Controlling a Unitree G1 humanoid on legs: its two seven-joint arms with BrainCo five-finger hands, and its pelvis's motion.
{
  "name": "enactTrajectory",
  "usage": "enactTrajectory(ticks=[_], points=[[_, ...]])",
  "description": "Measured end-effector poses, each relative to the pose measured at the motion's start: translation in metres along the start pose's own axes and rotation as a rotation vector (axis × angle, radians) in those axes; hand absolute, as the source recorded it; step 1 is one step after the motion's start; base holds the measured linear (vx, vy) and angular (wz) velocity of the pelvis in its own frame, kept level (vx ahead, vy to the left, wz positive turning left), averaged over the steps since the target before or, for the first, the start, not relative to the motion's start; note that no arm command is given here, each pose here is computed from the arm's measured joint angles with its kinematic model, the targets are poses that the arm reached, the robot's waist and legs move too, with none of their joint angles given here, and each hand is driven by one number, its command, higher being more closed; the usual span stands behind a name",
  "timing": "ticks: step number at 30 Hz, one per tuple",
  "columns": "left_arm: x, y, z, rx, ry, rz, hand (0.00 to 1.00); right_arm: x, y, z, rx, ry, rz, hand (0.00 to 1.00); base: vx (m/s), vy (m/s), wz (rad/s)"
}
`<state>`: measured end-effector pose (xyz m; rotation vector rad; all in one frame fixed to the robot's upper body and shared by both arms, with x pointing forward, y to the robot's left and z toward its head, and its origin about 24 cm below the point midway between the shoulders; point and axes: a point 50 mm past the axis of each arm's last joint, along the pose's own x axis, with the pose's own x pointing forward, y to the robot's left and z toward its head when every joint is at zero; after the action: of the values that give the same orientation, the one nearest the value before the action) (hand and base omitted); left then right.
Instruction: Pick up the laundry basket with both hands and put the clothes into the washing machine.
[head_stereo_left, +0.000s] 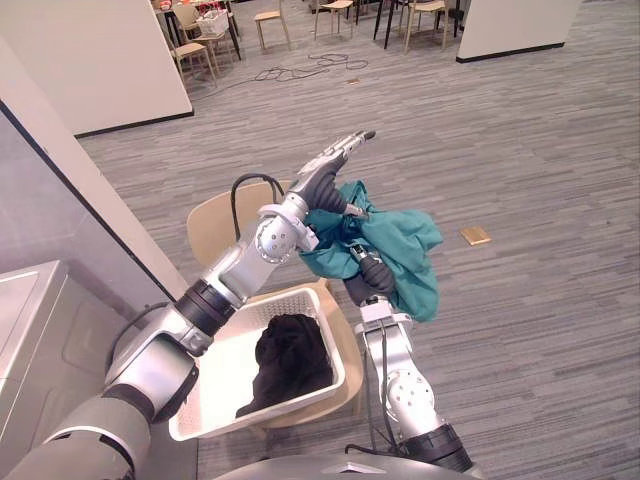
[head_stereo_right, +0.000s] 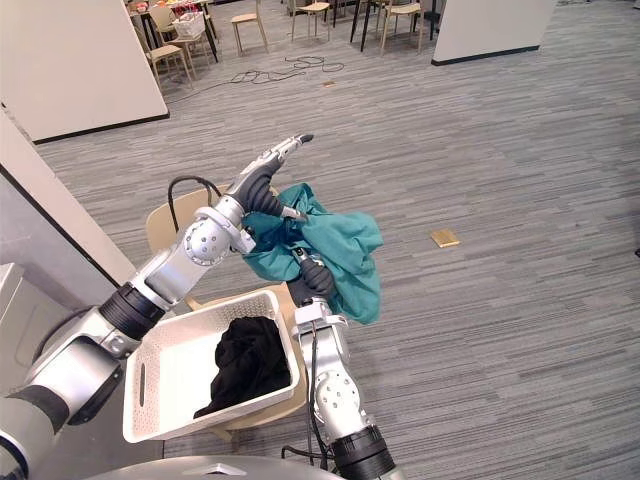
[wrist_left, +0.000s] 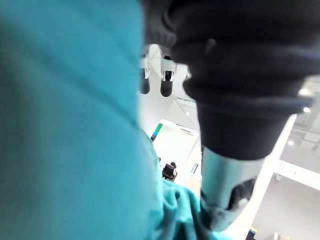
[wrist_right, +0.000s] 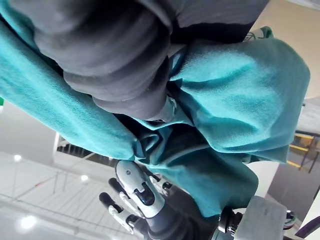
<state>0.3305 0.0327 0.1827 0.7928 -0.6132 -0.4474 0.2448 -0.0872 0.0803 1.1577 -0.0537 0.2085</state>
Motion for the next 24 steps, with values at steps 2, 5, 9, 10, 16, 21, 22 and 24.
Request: enactTrajectory(ticks=[2, 5, 9, 10, 16, 21, 22, 24], points=[[-0.002, -0.001, -0.003, 0.038, 0.001, -0.028, 0.0, 0.0, 0.0, 0.001, -0.001, -0.005, 0.011, 1.0, 0.0, 0.0, 0.0], [-0.004, 0.001, -0.006, 0.059, 0.007, -0.05, 0.0, 0.001, -0.002, 0.006, -0.004, -0.023, 0.006, 1.0, 0.0, 0.0, 0.0], [-0.006, 0.01, -0.012, 0.122, 0.014, -0.06, 0.0, 0.001, -0.004, 0.01, -0.013, -0.035, 0.001, 1.0, 0.0, 0.0, 0.01], [-0.006, 0.013, -0.013, 0.135, 0.016, -0.06, 0.0, 0.001, -0.004, 0.01, -0.015, -0.034, 0.001, 1.0, 0.0, 0.0, 0.0], [-0.013, 0.023, -0.022, 0.182, 0.04, -0.093, 0.0, 0.001, -0.004, 0.01, -0.017, -0.034, 0.002, 1.0, 0.0, 0.0, 0.0], [-0.017, 0.023, -0.029, 0.173, 0.066, -0.132, 0.0, 0.001, -0.004, 0.01, -0.018, -0.033, 0.003, 1.0, 0.0, 0.0, 0.0], [-0.02, 0.021, -0.031, 0.149, 0.077, -0.143, 0.0, 0.001, -0.004, 0.01, -0.019, -0.032, 0.003, 1.0, 0.0, 0.0, 0.0], [-0.024, 0.017, -0.035, 0.127, 0.095, -0.162, 0.0, 0.001, -0.004, 0.01, -0.019, -0.032, 0.003, 1.0, 0.0, 0.0, 0.0]])
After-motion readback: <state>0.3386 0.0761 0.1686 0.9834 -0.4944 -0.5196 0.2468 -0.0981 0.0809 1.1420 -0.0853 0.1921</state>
